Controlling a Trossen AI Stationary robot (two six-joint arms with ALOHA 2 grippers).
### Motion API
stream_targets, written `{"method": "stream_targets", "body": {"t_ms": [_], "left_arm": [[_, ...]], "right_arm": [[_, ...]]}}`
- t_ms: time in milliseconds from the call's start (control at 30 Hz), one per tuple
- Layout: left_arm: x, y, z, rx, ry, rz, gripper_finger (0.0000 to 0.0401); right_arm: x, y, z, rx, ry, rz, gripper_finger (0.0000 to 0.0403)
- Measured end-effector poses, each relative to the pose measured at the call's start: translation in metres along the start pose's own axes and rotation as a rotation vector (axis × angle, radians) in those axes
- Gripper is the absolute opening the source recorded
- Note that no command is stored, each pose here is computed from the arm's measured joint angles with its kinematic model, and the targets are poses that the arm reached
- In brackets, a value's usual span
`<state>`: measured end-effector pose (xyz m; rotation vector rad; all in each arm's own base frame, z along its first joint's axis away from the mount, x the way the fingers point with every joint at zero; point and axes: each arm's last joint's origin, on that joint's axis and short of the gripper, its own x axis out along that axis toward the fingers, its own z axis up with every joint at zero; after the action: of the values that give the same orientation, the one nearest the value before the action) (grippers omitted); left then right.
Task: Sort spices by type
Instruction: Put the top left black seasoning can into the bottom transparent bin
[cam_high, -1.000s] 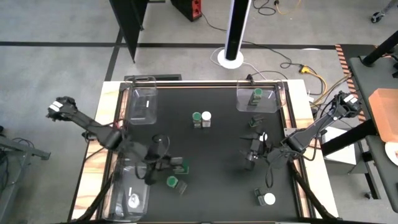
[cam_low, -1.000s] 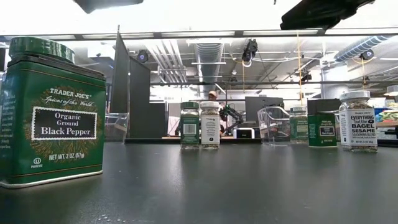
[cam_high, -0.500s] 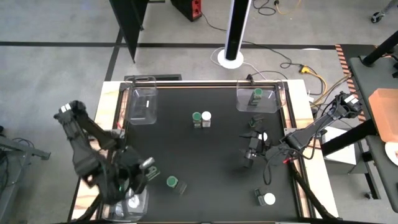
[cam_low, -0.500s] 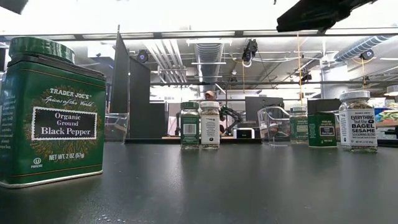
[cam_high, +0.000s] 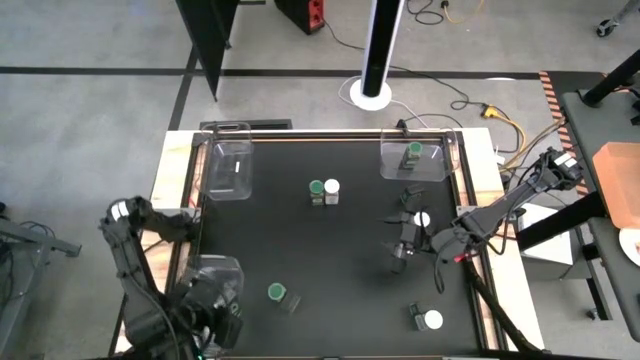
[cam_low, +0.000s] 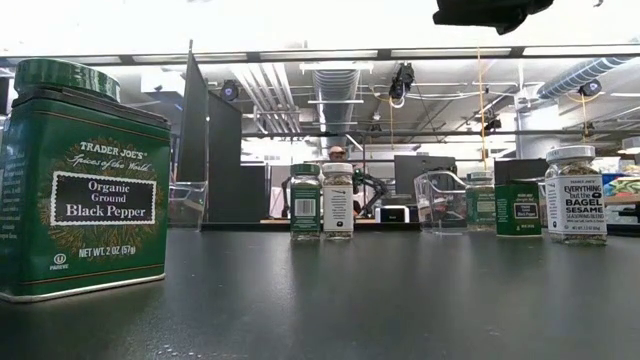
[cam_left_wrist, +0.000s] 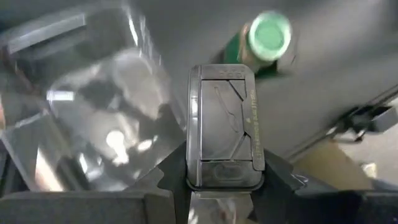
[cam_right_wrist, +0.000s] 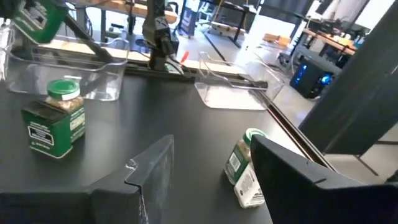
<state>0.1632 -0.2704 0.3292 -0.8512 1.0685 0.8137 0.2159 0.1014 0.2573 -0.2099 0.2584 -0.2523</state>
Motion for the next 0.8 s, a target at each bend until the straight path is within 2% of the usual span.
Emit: {"method": "stream_targets", "body": {"t_ms": [100, 267, 467, 633, 800], "left_arm": [[-0.002, -0.006, -0.008, -0.030, 0.093, 0.052, 0.0107], [-0.013, -0.012, -0.014, -0.077, 0.157, 0.038, 0.0107], [-0.007, -0.004, -0.030, -0.044, 0.157, 0.080, 0.0107], [-0.010, 0.002, -0.034, -0.072, 0.229, 0.137, 0.0107], [-0.008, 0.006, -0.035, -0.058, 0.229, 0.153, 0.0107]], "right_arm": [[0.000, 0.000, 0.000, 0.001, 0.001, 0.001, 0.0203], [0.000, 0.000, -0.002, 0.049, 0.004, 0.002, 0.0203], [0.002, 0.002, -0.009, 0.105, 0.024, 0.001, 0.0203], [0.008, 0.010, -0.017, 0.147, 0.060, 0.018, 0.0203], [0.014, 0.017, -0.024, 0.171, 0.095, 0.048, 0.0203]]}}
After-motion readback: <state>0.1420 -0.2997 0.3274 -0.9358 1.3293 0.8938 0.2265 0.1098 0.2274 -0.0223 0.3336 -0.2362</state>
